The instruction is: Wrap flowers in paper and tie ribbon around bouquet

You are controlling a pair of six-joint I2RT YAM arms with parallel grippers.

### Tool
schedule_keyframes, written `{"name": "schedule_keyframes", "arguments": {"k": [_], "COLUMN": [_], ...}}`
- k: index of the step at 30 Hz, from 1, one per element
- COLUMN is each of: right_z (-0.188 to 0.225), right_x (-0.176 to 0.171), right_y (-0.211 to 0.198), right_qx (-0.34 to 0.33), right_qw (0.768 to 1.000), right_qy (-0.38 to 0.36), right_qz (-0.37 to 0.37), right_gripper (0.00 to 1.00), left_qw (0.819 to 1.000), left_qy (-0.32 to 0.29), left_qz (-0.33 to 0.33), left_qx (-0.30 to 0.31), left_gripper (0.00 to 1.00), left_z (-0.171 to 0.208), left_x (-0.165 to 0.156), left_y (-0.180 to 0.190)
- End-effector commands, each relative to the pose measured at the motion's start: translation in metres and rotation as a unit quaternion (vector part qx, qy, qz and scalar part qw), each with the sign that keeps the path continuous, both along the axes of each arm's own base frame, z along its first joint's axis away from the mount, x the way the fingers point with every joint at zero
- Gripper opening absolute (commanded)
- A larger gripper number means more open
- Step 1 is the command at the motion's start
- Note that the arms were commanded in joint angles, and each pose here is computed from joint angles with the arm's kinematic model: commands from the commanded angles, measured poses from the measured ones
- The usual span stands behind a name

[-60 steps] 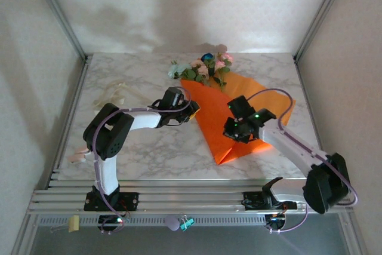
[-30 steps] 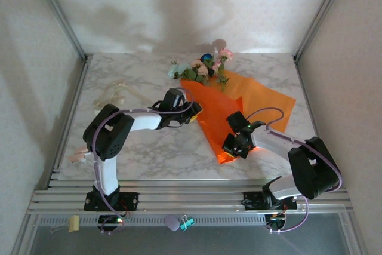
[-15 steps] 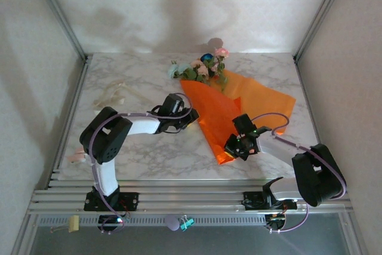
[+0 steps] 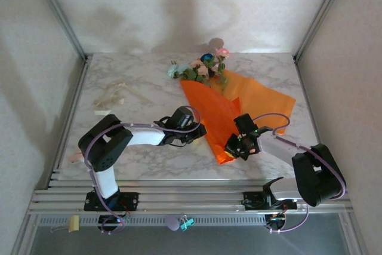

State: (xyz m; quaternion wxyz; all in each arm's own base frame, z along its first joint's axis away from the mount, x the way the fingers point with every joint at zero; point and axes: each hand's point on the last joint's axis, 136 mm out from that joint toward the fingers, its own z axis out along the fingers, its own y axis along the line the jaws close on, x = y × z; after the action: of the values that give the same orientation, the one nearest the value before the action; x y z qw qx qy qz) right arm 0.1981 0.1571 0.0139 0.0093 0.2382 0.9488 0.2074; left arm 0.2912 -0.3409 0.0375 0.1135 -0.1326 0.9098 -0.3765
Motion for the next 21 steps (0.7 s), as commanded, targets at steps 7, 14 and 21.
{"name": "schedule_keyframes", "arguments": {"k": [7, 14, 21], "right_z": [-0.011, -0.015, -0.020], "right_x": [-0.021, -0.023, -0.029], "right_y": [-0.030, -0.030, -0.035], "right_qx": [-0.072, -0.069, -0.083], "right_qw": [0.996, 0.996, 0.994], "right_qy": [0.051, 0.057, 0.066], "right_qz": [-0.013, -0.014, -0.011], "right_gripper": [0.13, 0.12, 0.12], "left_qw": [1.000, 0.999, 0.999], "left_qy": [-0.015, -0.018, -0.018], "left_qz": [-0.002, -0.007, -0.015], "left_qx": [-0.027, -0.042, -0.035], "left_gripper": [0.40, 0.38, 0.38], "left_z": [0.002, -0.001, -0.001], "left_x": [0.008, 0.011, 0.020], "left_y": [-0.019, -0.030, -0.041]}}
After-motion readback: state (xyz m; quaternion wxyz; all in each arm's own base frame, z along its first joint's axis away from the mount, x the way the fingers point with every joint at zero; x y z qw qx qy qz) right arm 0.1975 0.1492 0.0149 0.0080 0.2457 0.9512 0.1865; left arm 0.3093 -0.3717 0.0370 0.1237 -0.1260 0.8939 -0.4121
